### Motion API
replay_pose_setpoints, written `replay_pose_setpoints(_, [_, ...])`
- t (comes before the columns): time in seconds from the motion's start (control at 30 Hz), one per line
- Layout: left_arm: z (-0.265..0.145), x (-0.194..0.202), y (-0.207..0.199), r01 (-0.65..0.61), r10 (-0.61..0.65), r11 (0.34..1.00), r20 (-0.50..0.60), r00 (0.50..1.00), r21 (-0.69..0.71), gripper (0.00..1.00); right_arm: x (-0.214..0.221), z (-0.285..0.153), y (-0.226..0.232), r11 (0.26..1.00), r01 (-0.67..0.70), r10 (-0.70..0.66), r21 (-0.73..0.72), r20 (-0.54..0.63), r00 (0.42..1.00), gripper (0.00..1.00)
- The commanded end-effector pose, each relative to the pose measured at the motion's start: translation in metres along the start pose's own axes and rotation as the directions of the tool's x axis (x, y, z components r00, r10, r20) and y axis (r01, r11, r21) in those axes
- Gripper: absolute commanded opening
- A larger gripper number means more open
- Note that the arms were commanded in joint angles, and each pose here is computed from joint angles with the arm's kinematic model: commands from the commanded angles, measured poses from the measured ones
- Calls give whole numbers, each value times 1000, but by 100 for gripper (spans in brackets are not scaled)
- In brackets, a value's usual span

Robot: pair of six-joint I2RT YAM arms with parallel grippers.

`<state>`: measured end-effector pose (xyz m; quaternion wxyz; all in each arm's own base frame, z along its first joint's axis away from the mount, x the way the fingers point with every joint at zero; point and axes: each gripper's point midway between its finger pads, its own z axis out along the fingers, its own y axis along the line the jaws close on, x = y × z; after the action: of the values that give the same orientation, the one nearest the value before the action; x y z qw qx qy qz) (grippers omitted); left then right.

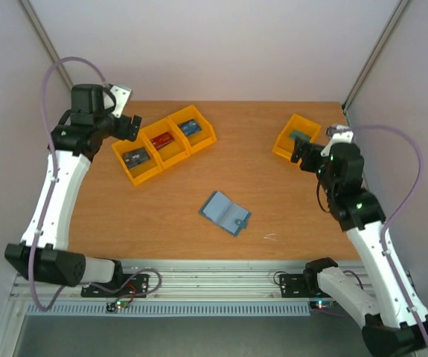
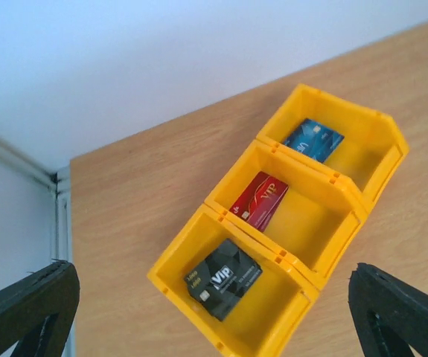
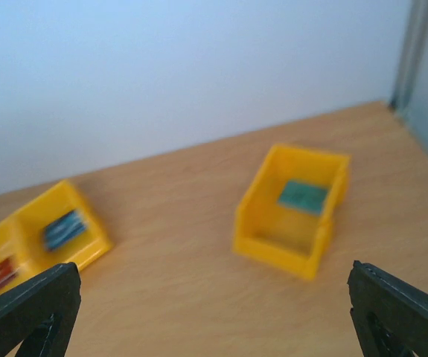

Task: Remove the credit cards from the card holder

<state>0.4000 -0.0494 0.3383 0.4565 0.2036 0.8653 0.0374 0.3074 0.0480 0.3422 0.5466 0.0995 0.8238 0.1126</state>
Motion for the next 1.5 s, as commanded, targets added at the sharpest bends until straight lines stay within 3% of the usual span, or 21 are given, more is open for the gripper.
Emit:
replay_pose_setpoints(0.0, [-18,26,7,288,-290,954,-11,957,-89,99,-26,1,-46,964,107,-193,242,366,911,98])
replay_pose_setpoints(0.13, [-26,53,21,354,-342,910,92,935,-215,99,17,21,-73,934,155,-285,323,406,868,98])
replay_pose_setpoints(0.2, [-34,67,14,291,-259,932,166,952,-215,99,38,37,-81,929,176,-294,327,360,885,98])
replay_pose_setpoints(0.23, [-47,63,6,261,-208,948,265,942,-184,99,49,46,-81,932,195,-298,306,339,892,98])
replay_pose_setpoints(0.33, [-36,90,-18,162,-102,976,348,932,-147,99,76,66,-89,940,198,-286,277,326,901,98])
replay_pose_setpoints(0.5, [-13,122,-25,363,-272,928,513,815,-84,99,127,96,-121,925,184,-276,334,255,927,99])
replay_pose_setpoints(0.57, [5,142,-32,358,-274,930,489,828,-85,99,143,102,-127,924,181,-274,336,256,927,98])
replay_pose_setpoints(0.63, [24,163,-31,354,-260,925,452,853,-136,99,134,99,-126,931,161,-278,328,348,895,98])
replay_pose_setpoints(0.77, [46,188,-26,366,-244,908,452,858,-205,99,139,113,-139,934,143,-253,329,322,912,98])
replay_pose_setpoints(0.87, [54,186,-38,365,-275,922,446,852,-128,99,144,124,-143,947,145,-234,286,307,923,99])
replay_pose_setpoints(1.03, [62,188,-13,436,-294,868,462,837,-237,99,153,140,-141,958,180,-238,223,270,933,98])
replay_pose_setpoints(1.33, [116,188,-23,363,-272,914,392,879,-180,99,161,176,-123,957,269,-279,105,96,955,98])
replay_pose_setpoints(1.47, [122,190,-14,382,-285,895,367,886,-228,99,162,182,-127,960,257,-264,110,52,963,99])
